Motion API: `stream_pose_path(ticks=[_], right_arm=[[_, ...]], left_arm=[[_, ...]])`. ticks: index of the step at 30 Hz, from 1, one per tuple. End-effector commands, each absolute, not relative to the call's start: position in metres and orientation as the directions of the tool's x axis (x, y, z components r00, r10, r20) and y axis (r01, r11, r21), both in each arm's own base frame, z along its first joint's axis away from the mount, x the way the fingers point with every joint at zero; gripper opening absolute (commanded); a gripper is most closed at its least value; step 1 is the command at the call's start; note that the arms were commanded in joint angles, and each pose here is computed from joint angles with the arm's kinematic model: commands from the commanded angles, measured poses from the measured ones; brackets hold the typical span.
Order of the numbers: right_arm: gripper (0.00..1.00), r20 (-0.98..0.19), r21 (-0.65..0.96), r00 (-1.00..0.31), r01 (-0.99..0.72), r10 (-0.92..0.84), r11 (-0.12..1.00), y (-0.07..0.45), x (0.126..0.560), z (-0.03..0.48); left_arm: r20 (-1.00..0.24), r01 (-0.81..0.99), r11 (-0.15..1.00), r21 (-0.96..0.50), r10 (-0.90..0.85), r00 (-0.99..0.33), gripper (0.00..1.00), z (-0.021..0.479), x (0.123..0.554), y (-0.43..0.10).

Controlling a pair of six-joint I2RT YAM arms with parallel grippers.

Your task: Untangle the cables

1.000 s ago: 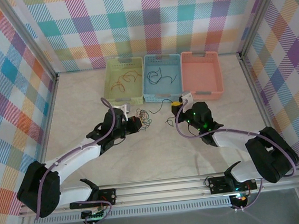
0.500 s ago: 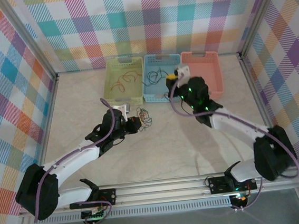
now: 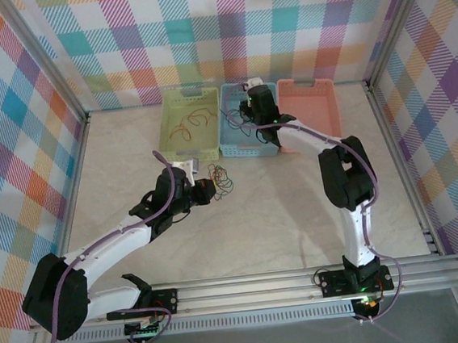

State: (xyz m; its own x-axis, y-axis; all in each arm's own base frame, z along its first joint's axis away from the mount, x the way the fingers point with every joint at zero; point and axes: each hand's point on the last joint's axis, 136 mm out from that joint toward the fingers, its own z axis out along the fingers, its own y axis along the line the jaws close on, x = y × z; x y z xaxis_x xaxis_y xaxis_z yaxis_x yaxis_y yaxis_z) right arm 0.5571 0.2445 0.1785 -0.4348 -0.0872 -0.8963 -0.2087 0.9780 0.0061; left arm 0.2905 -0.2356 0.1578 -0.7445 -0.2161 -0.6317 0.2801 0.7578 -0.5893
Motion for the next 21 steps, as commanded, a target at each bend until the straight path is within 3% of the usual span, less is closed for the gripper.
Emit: stream_pose_path(ticks=[1,5,11,16,21], right_arm=[[0.45,-0.9,-0.004,-0.431,-0.143,-0.066,0.99,0.229,0.554,0.203],[0.53,-0.916,0.03,-0.397,-0.215,-0.059,0.976,0.23,0.525,0.225],[0.54,-0.924,0.123,-0.376,-0.476,-0.075,0.871,0.254,0.435,0.245],[0.54,-0.913,0.116,-0.357,-0.691,-0.197,0.713,0.289,0.354,0.225],[0.53,-0.903,0.013,-0.248,-0.832,-0.351,0.555,0.311,0.299,0.186]], left_arm=[[-0.65,0.315,0.75,-0.581,-0.195,-0.734,0.0,0.164,0.285,-0.239],[-0.652,0.32,0.747,-0.583,-0.196,-0.732,0.0,0.166,0.283,-0.239],[-0.65,0.349,0.715,-0.605,-0.19,-0.736,0.0,0.173,0.279,-0.245],[-0.661,0.388,0.685,-0.616,-0.183,-0.727,0.0,0.182,0.273,-0.252],[-0.662,0.402,0.672,-0.622,-0.177,-0.728,0.0,0.185,0.27,-0.256]])
